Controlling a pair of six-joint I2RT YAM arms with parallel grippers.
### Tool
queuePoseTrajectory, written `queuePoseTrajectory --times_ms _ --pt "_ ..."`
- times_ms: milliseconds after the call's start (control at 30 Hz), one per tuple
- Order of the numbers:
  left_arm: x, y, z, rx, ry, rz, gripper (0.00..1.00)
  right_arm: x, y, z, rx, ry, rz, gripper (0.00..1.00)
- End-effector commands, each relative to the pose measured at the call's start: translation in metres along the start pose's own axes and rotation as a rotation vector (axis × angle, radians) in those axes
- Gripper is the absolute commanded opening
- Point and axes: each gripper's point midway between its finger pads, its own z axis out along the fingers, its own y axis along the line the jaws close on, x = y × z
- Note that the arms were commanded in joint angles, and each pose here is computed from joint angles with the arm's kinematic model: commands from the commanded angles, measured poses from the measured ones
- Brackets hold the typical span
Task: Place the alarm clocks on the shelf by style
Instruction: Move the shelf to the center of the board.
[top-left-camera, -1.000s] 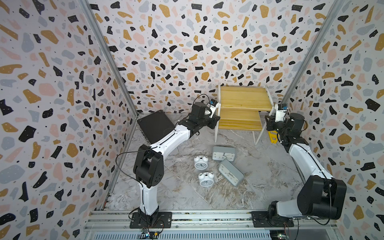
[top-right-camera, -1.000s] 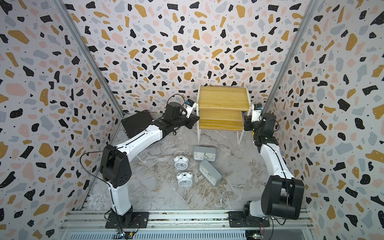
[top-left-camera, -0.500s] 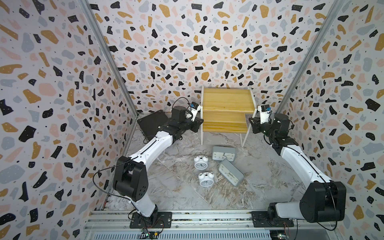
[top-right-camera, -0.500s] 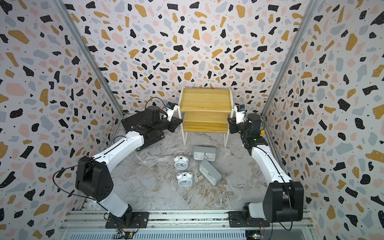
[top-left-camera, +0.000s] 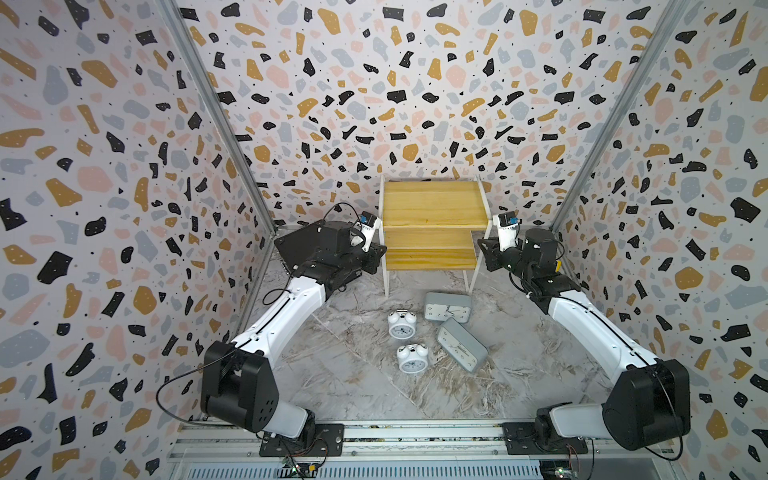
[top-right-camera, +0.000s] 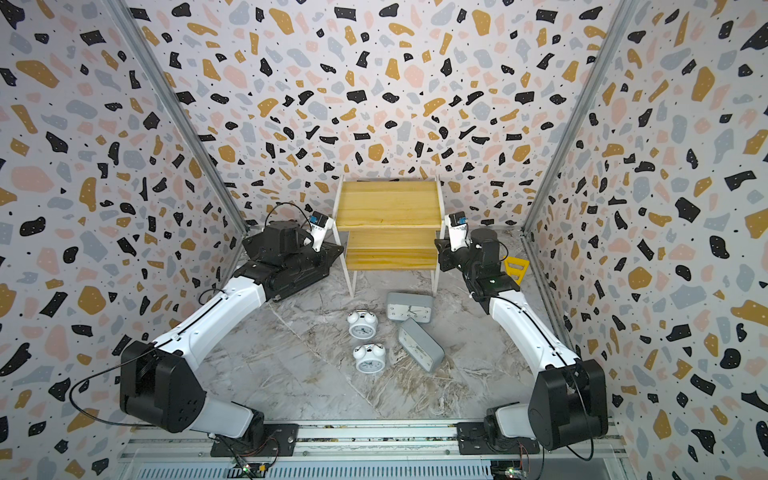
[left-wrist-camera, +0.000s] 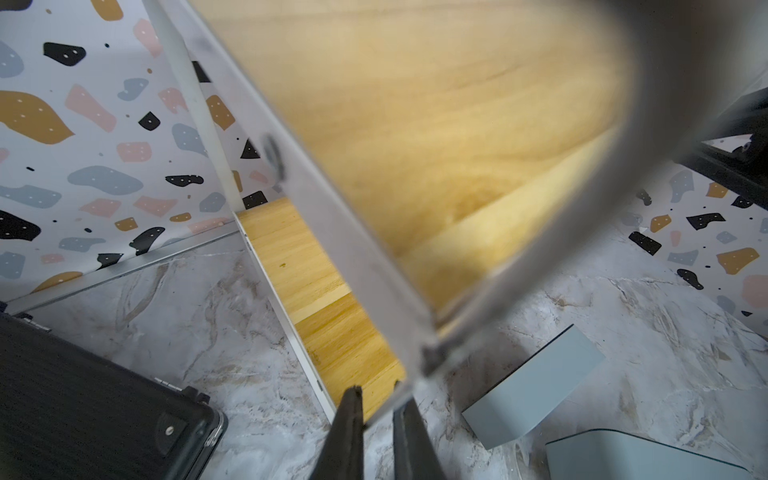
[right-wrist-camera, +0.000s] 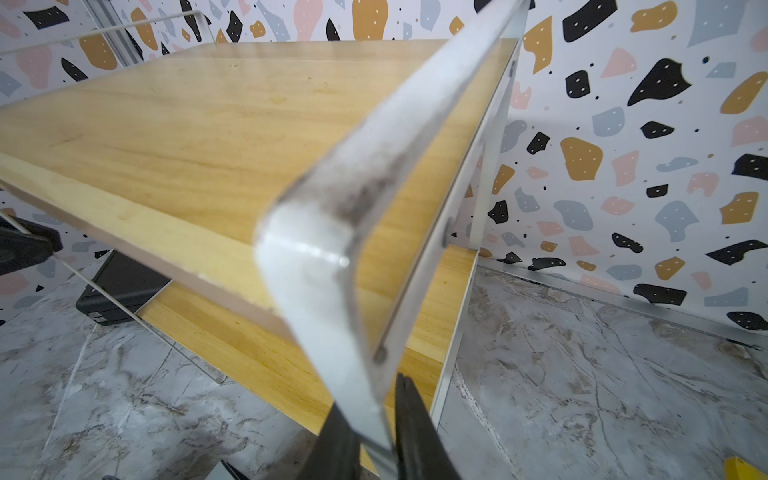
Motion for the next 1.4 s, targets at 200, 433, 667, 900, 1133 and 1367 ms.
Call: queuePoseTrajectory --times_ms 200,433,667,900,1133,1367 --pt "0.011 0.015 -0.006 -0.067 0.05 -0.084 0.17 0.017 -0.004 -0.01 0.058 0.075 0.034 0.26" --pt "0.009 0.013 -0.011 -0.063 0.055 -0.087 0.45 0.011 -0.012 -0.02 0.117 0.072 0.007 0.52" --pt "0.001 0.013 -0.038 -0.121 0.01 -0.086 0.78 0.015 -0.011 -0.042 0.144 0.092 -0.03 0.73" --pt "0.006 -0.009 -0.065 -0.056 0.004 -0.07 0.78 0.046 0.008 -0.071 0.073 0.168 -0.063 0.77" --pt "0.033 -0.039 -0.088 0.063 0.049 -0.013 0.78 0.095 0.03 -0.094 -0.023 0.234 -0.044 0.77" --pt "0.061 -0.062 -0.114 0.146 0.122 0.052 0.8 0.125 0.062 -0.111 -0.182 0.321 0.057 0.78"
